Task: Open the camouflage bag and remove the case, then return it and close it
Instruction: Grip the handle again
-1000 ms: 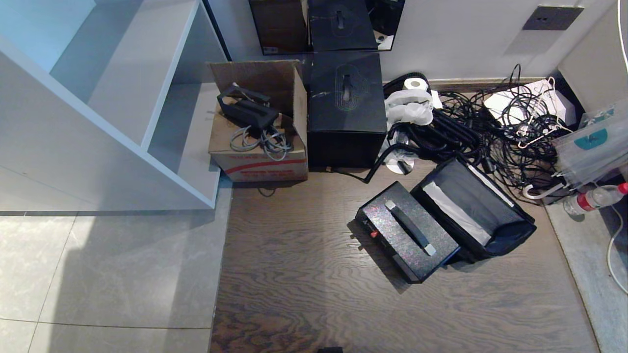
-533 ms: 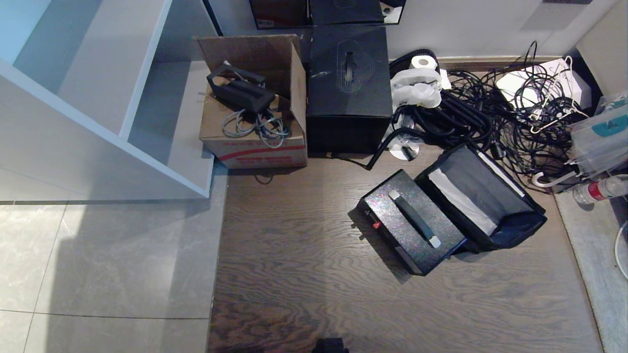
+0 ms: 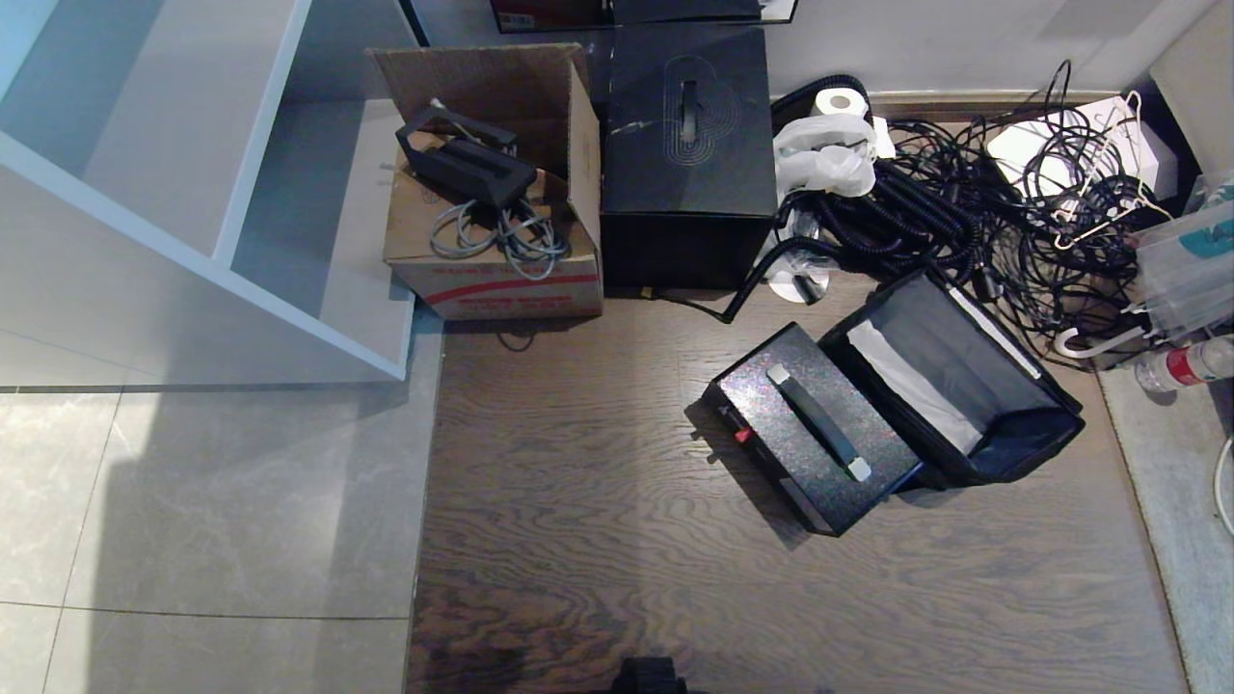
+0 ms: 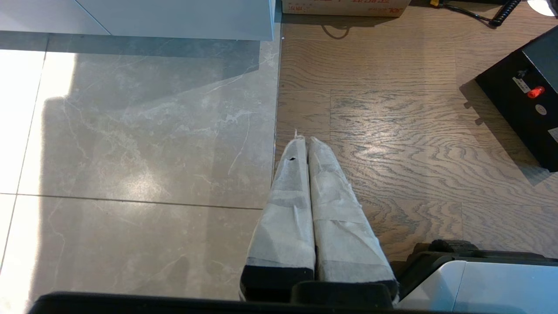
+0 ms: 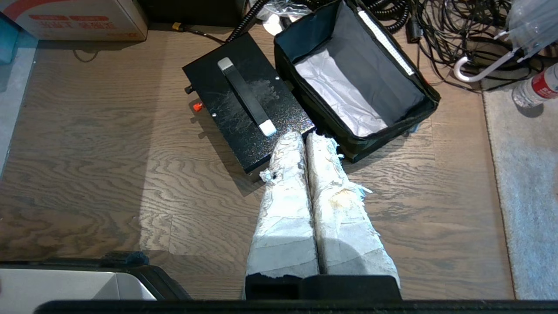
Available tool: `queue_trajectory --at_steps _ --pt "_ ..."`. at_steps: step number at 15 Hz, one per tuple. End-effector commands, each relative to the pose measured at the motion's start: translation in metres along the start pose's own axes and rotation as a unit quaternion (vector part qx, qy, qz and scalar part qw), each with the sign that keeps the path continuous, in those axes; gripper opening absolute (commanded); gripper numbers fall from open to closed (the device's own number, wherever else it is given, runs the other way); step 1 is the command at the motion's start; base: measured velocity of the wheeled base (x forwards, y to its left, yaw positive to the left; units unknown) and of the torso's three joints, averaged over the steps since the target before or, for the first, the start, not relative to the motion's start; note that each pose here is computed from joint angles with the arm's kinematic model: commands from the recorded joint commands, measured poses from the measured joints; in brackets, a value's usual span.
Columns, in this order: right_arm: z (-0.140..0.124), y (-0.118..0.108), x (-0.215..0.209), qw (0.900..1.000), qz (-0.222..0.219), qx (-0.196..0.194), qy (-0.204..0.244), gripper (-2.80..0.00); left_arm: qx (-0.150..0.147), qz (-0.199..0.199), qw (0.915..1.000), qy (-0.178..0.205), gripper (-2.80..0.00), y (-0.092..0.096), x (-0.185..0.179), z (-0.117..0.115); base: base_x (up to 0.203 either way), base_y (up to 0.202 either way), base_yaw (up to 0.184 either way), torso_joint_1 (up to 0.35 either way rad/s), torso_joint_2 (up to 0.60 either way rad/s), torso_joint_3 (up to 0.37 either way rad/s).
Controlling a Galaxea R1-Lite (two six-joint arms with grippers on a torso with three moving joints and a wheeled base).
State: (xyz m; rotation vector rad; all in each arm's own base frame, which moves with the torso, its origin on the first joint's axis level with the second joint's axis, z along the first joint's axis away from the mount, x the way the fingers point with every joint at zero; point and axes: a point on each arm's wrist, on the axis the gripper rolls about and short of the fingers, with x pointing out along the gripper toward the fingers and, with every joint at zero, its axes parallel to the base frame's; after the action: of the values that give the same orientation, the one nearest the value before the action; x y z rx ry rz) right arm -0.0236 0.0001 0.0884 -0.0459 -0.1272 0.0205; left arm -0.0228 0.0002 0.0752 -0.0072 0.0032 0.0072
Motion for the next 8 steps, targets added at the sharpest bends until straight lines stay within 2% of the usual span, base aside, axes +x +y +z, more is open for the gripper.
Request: queue_trajectory --at_steps 1,8 --pt "-0.0114 0.0005 0.002 1.0 0.001 0.0 0.02 -2.8 0.0 0.0 1.0 0.0 -2.8 0.0 0.0 0.0 0.0 0.0 0.0 0.0 0.0 0.0" --pt "-0.0114 0.0005 0.002 1.0 0.002 0.0 0.02 -2.8 0.0 0.0 1.0 0.0 -2.8 0.0 0.0 0.0 0.0 0.0 0.0 0.0 0.0 0.0"
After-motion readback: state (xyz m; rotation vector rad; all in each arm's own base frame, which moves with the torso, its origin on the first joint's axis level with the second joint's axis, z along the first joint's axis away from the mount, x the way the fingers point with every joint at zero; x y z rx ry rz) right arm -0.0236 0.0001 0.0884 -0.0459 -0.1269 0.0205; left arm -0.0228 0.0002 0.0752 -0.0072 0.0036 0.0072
